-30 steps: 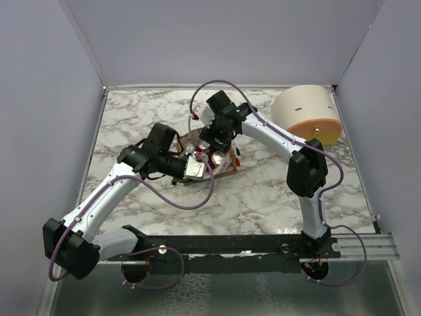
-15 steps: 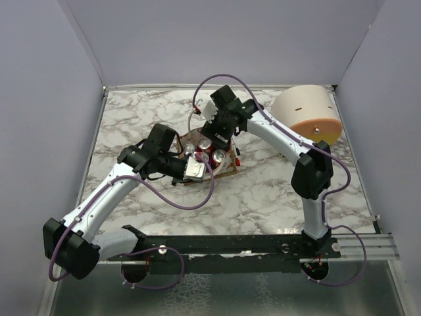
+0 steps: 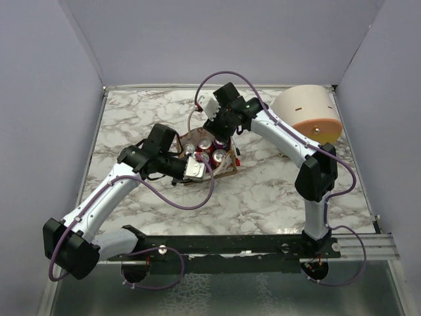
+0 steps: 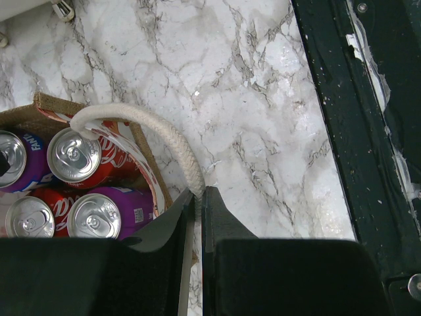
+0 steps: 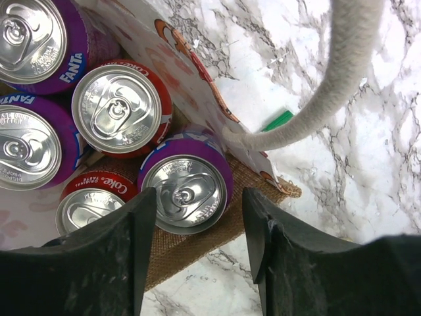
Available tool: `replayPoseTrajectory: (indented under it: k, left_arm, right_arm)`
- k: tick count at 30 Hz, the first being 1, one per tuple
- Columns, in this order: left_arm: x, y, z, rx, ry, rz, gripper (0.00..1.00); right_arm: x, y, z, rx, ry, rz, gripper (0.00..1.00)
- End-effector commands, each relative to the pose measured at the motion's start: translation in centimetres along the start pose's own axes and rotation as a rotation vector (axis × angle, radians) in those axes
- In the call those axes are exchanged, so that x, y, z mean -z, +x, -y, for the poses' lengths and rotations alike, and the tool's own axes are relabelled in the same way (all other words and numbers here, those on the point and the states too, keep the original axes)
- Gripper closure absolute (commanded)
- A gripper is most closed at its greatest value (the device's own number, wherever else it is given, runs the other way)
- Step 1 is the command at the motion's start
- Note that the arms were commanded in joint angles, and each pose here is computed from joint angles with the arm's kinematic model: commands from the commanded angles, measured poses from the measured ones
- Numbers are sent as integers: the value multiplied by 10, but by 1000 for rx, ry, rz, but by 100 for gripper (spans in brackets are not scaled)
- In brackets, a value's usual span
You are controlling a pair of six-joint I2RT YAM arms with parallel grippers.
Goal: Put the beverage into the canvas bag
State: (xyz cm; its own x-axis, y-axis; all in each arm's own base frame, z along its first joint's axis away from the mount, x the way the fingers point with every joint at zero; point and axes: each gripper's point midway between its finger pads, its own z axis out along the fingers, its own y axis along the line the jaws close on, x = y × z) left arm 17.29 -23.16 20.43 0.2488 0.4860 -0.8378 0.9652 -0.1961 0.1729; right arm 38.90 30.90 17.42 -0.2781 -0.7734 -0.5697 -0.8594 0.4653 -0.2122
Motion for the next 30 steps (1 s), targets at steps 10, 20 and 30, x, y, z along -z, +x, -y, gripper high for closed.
replayPoseTrajectory:
  k: [10, 20, 30]
  left_arm:
    - [2, -11, 13, -16, 31, 42, 100]
    - [3, -11, 13, -18, 29, 42, 100]
    - [3, -11, 14, -17, 30, 42, 100]
  right_arm:
    - [-20, 24, -8, 4, -42, -66, 49]
    - [-33, 38, -5, 22, -19, -110, 52]
    - [-43, 39, 13, 40, 58, -129, 53]
